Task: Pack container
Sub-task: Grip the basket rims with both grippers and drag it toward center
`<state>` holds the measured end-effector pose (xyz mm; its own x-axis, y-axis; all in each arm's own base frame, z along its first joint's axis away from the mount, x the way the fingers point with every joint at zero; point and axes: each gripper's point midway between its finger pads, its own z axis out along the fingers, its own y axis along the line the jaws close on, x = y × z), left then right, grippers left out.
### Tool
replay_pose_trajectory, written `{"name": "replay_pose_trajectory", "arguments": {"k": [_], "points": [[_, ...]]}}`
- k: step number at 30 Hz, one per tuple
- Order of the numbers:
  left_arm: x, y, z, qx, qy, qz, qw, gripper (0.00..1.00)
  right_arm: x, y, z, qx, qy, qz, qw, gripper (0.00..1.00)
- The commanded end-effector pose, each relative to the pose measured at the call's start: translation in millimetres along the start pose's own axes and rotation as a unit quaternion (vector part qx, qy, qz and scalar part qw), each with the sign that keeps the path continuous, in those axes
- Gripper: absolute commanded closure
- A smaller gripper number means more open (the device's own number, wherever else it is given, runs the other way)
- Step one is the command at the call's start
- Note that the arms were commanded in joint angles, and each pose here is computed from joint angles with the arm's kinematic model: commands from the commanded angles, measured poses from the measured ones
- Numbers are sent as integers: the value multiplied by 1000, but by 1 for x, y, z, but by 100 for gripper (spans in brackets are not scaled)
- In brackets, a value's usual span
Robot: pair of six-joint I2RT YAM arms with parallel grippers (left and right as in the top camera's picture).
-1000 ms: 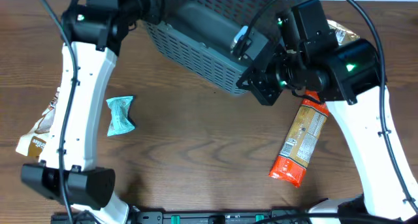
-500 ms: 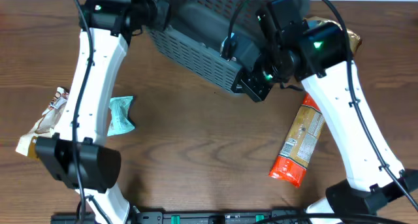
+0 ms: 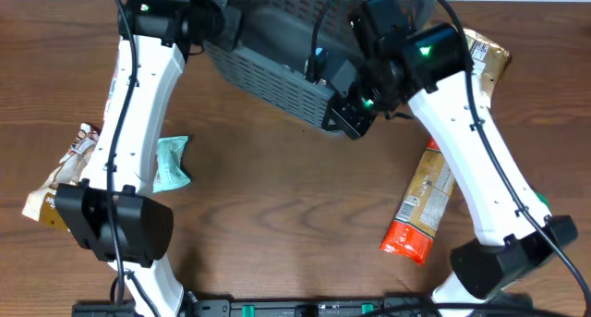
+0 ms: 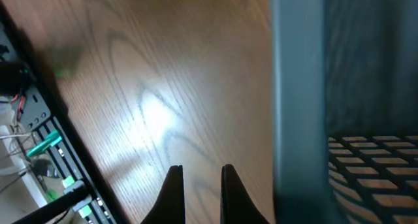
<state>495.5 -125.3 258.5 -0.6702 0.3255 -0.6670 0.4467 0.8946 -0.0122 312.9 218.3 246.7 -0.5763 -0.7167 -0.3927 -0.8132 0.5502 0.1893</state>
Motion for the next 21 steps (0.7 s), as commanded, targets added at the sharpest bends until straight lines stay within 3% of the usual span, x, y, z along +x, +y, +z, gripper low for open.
{"name": "replay_pose_trajectory", "arguments": {"k": [1,21], "points": [[17,-3,7,10,34,3,999,94,-4,-4,4,8,3,-11,1000,99],[35,-17,-43,14,65,-44,997,93,-6,-52,-7,76,-21,42,996,99]]}}
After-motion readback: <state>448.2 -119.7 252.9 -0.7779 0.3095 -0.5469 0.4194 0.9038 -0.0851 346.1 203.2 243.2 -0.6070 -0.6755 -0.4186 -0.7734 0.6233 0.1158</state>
